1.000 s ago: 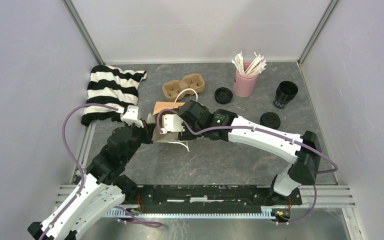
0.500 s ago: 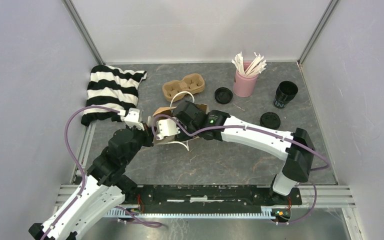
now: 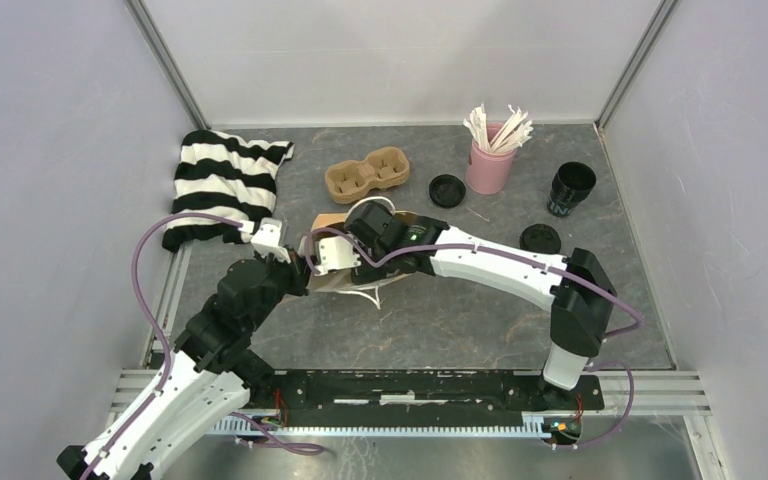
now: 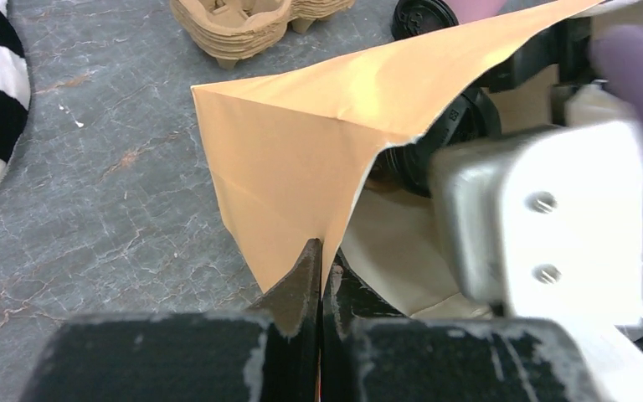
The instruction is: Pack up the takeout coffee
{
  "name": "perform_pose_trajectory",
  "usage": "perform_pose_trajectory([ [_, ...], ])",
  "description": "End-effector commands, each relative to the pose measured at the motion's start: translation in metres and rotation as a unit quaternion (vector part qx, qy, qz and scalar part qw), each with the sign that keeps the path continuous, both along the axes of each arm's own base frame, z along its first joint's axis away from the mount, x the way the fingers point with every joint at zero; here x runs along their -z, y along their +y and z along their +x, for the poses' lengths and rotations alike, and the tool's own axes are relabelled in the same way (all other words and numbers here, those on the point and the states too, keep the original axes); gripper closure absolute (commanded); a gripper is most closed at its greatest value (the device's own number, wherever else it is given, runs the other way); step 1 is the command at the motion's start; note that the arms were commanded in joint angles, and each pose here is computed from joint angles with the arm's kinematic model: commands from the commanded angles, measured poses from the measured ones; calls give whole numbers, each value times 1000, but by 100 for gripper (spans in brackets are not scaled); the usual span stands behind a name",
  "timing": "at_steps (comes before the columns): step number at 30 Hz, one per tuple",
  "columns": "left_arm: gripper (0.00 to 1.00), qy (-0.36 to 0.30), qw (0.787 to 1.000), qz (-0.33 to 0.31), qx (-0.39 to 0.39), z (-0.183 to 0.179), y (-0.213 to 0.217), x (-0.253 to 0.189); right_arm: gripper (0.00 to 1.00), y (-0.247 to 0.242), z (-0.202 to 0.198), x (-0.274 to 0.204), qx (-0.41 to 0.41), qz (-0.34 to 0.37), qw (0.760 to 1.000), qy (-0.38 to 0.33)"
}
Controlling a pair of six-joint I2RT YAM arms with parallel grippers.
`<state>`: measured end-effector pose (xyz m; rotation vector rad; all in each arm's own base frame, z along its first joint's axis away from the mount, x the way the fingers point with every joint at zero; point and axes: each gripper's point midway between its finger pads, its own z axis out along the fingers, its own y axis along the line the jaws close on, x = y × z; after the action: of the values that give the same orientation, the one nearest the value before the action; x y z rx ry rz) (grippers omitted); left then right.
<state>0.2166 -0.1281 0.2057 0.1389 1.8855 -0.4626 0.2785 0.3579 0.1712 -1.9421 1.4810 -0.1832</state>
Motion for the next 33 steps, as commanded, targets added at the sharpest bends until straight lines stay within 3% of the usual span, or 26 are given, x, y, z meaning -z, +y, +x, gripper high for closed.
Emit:
perform_pose_trajectory([
  [1, 98, -18, 999, -29, 21, -1, -12, -14, 66, 8, 22, 11, 27, 40, 999, -4],
  [7, 98, -15, 999, -24, 26, -2, -15, -12, 66, 14, 32, -13, 41, 53, 998, -14],
  [15, 98, -6, 1000, -13, 25, 0, -16, -6, 66, 10, 8, -47, 36, 88, 995, 31],
  [19, 98, -4, 1000, -10, 26, 1, -17, -4, 67, 17, -7, -31, 27, 93, 992, 78],
  [26, 98, -4, 999, -11, 30, 0, -18, -4, 67, 33, -12, -7, 13, 120, 988, 96],
  [33, 98, -5, 999, -12, 32, 0, -19, -5, 68, 38, 20, 40, 30, 99, 994, 32],
])
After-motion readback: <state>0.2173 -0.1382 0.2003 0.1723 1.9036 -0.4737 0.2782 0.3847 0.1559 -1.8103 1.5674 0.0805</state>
